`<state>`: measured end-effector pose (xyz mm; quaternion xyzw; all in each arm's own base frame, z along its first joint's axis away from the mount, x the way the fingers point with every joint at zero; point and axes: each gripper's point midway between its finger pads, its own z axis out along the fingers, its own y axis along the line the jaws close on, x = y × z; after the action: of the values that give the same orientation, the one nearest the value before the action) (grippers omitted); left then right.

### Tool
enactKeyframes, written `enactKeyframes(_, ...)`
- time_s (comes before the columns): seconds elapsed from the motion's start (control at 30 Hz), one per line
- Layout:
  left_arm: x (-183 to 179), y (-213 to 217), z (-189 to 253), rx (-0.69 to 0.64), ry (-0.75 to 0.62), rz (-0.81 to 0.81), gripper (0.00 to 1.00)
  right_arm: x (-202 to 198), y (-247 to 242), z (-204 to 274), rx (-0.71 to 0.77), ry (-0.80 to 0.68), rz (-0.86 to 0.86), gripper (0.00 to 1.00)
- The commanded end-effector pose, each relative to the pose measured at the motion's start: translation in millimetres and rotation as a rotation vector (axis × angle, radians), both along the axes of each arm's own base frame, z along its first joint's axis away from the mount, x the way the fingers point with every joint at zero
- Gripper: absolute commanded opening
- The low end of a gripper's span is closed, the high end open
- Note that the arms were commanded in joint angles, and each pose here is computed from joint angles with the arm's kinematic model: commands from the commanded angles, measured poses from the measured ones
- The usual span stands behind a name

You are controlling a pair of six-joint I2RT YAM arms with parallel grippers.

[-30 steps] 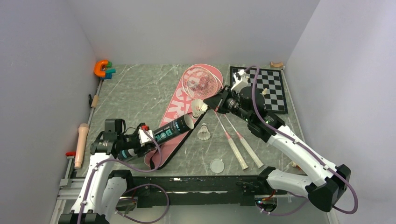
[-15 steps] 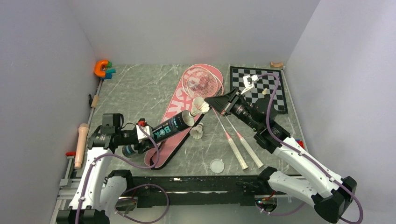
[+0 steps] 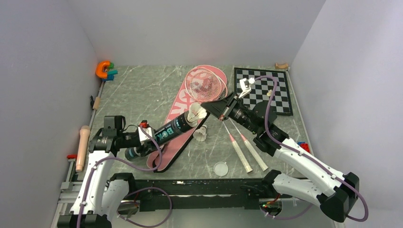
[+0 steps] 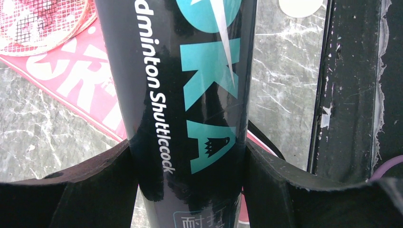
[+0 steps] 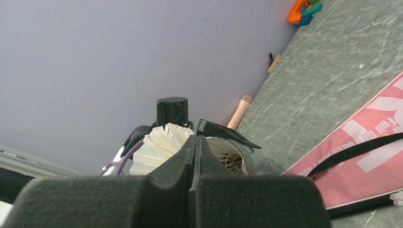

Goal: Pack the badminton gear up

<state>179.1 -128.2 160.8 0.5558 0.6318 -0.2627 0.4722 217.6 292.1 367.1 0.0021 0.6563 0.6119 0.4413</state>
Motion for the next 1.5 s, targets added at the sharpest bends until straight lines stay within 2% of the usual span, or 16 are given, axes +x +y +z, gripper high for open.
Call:
enactKeyframes(0.0, 7, -9, 30, -0.079, -0.085, -0.033, 0.13, -3, 3, 12, 0.038, -0.044, 0.008, 0.00)
enactKeyframes(0.33, 2, -13, 40, -0.108, -0.080, -0.049, 0.13, 1, 16, -12, -0.027, -0.054, 0.007, 0.01)
enactKeyframes(0.4, 1, -13, 40, -0.111, -0.074, -0.049, 0.13, 1, 18, -13, -0.045, -0.059, 0.009, 0.09)
enactKeyframes(0.53, 1, -13, 40, -0.114, -0.075, -0.048, 0.13, -1, 15, -15, -0.081, -0.068, 0.003, 0.37)
enactKeyframes(0.73, 2, -13, 39, -0.114, -0.071, -0.046, 0.13, -3, 9, -18, -0.130, -0.078, -0.005, 0.54)
enactKeyframes(1.07, 3, -12, 40, -0.099, -0.086, -0.048, 0.13, -6, 26, -35, -0.250, -0.053, 0.091, 0.55)
enactKeyframes(1.27, 2, -13, 43, -0.101, -0.093, -0.056, 0.13, -2, 24, -54, -0.371, -0.016, 0.086, 0.55)
enactKeyframes(1.47, 0, -13, 42, -0.100, -0.096, -0.068, 0.13, -9, 15, -51, -0.406, -0.032, 0.086, 0.57)
